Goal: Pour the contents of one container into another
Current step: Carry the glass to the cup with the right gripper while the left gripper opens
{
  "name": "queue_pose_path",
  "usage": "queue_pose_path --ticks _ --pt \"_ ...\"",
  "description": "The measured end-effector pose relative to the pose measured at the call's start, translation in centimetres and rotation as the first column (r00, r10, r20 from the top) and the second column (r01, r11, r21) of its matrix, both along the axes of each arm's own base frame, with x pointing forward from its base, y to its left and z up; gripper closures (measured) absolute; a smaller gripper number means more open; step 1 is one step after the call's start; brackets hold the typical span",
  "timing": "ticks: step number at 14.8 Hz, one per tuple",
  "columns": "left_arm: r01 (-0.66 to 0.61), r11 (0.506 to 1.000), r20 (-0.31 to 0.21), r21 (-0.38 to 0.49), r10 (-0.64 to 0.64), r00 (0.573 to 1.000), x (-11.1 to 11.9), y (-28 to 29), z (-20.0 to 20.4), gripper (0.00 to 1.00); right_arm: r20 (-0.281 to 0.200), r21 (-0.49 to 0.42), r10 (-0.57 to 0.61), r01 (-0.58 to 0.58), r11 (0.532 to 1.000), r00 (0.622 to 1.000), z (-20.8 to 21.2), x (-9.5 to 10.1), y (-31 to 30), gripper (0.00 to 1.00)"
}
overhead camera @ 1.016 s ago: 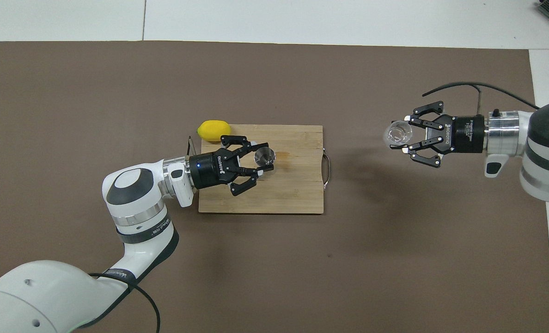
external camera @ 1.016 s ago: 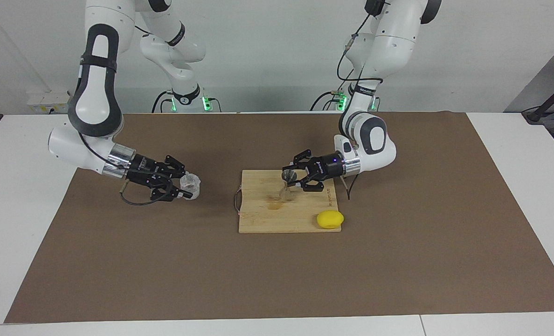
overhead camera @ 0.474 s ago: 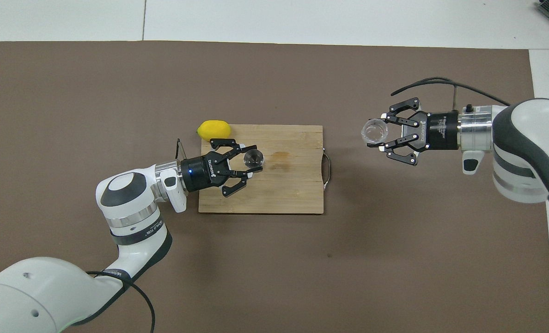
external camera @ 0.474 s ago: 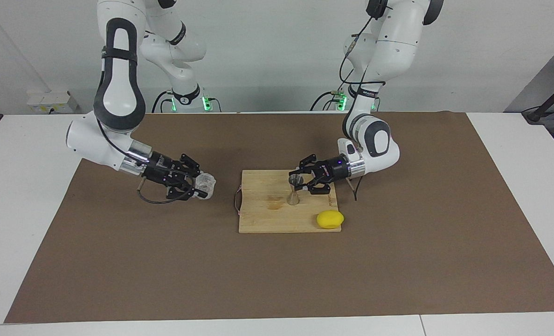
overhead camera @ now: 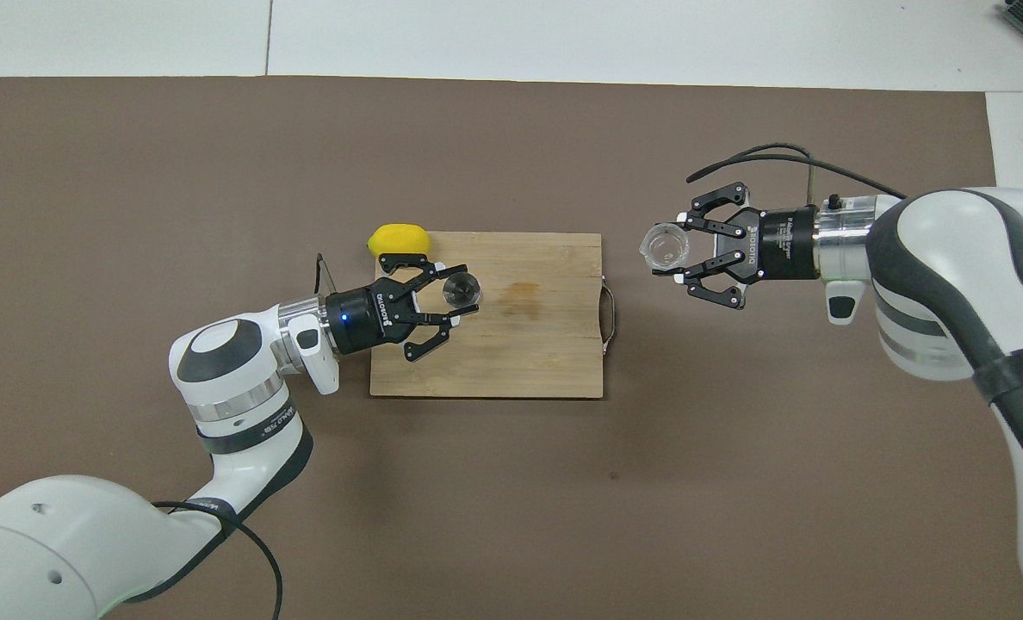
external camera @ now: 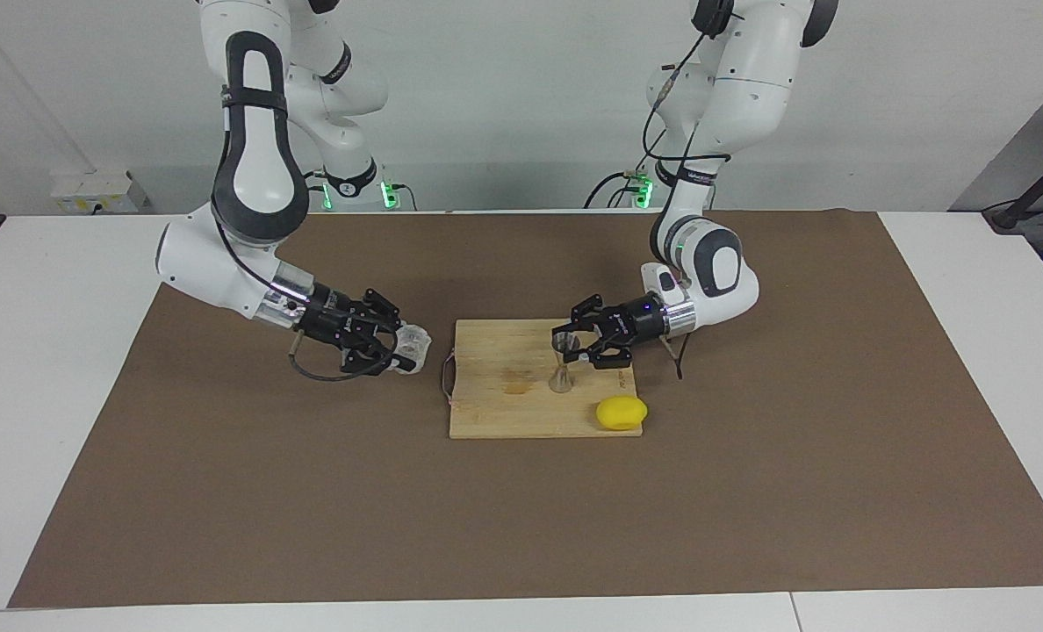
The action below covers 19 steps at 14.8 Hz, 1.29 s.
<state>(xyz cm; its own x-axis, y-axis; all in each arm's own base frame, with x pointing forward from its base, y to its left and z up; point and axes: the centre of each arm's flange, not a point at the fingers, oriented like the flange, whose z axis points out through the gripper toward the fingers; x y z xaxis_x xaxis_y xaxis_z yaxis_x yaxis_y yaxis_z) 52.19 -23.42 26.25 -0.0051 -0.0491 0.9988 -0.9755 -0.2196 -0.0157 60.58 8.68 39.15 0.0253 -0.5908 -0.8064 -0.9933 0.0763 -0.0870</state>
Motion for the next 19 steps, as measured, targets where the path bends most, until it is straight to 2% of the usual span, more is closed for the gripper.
queue_pose_path --ticks 7,17,19 --pt "-0.004 1.0 -0.006 0.002 0.004 1.0 0.0 0.0 0.0 0.49 -0.022 -0.01 -0.011 0.011 1.0 1.0 0.0 -0.2 2.1 0.49" --pt "-0.024 1.0 -0.066 -0.009 0.023 0.998 0.2 0.1 0.0 0.49 -0.027 -0.033 -0.03 0.03 0.999 0.999 0.9 -0.5 6.5 0.49" --pt "-0.026 1.0 -0.077 -0.003 0.026 0.997 0.0 0.1 -0.2 0.46 -0.026 -0.037 -0.025 0.024 0.999 0.999 1.0 -0.7 7.4 0.49"
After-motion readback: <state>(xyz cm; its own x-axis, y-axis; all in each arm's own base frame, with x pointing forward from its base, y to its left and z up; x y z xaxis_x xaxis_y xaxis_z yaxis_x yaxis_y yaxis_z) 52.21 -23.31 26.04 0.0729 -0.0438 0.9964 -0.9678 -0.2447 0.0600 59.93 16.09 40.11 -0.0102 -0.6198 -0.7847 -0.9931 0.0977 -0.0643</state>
